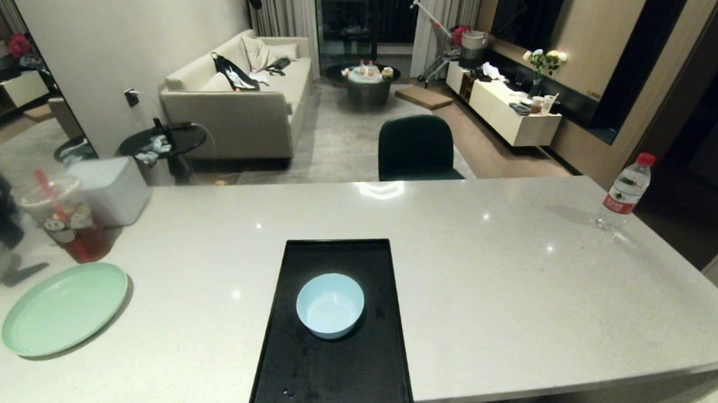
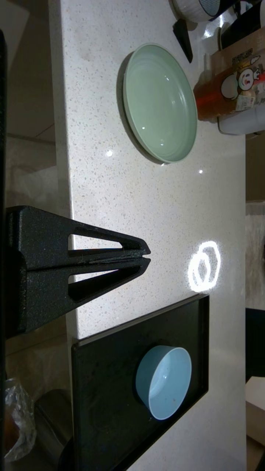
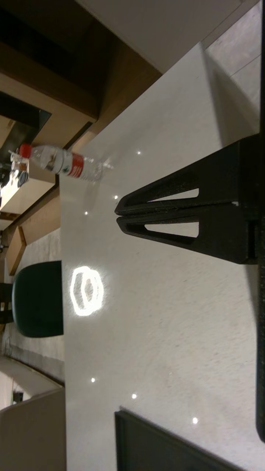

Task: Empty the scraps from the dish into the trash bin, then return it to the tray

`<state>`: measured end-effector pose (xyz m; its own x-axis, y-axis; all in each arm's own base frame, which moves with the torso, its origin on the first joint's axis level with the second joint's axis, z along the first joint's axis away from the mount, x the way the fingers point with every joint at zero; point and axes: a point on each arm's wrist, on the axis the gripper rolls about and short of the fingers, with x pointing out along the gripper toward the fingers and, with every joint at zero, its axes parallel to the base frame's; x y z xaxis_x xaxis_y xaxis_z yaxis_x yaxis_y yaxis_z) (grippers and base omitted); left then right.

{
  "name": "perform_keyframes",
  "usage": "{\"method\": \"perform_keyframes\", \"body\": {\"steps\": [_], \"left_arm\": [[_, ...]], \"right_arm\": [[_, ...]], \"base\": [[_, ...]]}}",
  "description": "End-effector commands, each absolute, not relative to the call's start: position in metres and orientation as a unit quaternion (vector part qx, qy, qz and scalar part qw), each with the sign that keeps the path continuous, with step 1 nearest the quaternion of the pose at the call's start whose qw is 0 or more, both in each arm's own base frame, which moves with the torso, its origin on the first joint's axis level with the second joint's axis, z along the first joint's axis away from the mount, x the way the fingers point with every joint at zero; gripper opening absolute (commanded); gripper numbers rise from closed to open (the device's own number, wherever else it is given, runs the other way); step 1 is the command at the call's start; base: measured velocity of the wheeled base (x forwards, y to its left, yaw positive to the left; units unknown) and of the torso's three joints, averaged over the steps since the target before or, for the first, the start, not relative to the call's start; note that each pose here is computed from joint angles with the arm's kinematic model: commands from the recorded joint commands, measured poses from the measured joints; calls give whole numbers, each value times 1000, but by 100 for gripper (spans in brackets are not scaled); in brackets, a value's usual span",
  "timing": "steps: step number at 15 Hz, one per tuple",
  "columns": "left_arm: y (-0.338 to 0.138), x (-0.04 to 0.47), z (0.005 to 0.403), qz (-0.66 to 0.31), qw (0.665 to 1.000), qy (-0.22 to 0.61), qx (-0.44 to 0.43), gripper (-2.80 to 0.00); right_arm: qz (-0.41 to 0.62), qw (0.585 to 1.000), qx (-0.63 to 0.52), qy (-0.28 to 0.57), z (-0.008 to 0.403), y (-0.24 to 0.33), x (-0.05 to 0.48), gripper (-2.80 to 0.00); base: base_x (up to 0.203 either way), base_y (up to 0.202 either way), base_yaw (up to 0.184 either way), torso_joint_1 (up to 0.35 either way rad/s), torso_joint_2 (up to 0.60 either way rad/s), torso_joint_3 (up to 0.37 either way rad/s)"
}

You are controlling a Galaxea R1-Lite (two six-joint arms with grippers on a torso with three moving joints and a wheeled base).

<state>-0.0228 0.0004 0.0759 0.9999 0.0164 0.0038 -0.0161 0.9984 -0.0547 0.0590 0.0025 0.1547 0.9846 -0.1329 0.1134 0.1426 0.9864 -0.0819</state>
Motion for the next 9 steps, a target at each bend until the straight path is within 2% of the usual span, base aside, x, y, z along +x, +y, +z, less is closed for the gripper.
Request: {"method": "perform_keyframes", "body": {"steps": [1, 3, 5, 9], "left_arm": [[0, -23, 76, 8, 1000, -2, -28, -280], [0, -23, 76, 8, 1000, -2, -28, -280], [0, -23, 76, 8, 1000, -2, -28, -280], [0, -23, 76, 8, 1000, -2, -28, -280]], "right_arm": [[-85, 992, -44, -81, 144, -3, 26, -280], [-76, 994, -53, -56, 124, -3, 7, -280], [-67, 996, -59, 13, 101, -2, -2, -280], [-24, 998, -62, -11, 88, -1, -16, -280]], "base": [[0, 0, 0, 0, 0, 0], [0, 0, 0, 0, 0, 0], [0, 0, 0, 0, 0, 0], [0, 0, 0, 0, 0, 0]]}}
